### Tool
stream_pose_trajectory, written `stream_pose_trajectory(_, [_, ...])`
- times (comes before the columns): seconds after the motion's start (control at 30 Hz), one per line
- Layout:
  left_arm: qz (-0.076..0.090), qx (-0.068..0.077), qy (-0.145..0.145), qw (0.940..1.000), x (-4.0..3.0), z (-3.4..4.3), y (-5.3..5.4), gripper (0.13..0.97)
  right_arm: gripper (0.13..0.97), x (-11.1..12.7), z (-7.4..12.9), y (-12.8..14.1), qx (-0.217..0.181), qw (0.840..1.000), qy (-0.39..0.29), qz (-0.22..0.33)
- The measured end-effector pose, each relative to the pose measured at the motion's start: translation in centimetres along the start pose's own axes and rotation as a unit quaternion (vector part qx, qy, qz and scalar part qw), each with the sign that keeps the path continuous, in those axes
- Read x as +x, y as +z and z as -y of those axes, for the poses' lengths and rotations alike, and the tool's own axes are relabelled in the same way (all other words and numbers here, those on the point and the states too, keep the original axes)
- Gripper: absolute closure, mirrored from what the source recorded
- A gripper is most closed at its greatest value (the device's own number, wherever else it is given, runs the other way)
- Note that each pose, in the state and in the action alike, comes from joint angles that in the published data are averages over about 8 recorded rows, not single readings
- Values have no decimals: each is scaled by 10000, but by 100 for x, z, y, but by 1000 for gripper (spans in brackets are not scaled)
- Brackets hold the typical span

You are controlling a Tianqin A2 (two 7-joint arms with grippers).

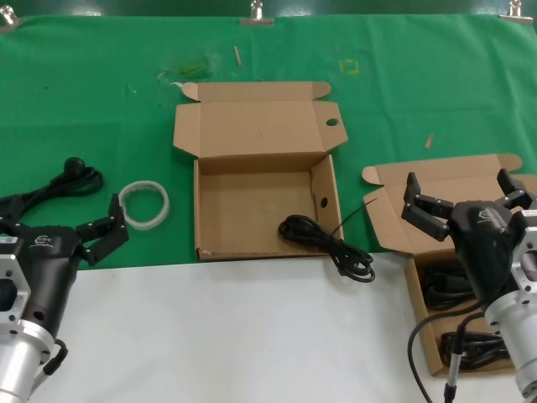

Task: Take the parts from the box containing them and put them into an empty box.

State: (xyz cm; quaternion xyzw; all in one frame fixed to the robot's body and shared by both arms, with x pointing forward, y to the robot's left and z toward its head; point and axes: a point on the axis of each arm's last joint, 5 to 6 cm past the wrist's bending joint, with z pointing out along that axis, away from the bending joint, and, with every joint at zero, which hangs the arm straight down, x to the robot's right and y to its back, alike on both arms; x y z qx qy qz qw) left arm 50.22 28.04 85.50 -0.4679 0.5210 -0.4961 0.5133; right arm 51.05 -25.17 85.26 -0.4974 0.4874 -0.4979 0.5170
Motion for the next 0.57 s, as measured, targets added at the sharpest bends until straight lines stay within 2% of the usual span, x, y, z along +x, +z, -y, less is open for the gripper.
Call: stream_pose_trajectory(0.57, [0,0,0,10000,0,0,0,132,130,0,0,0,0,10000,0,0])
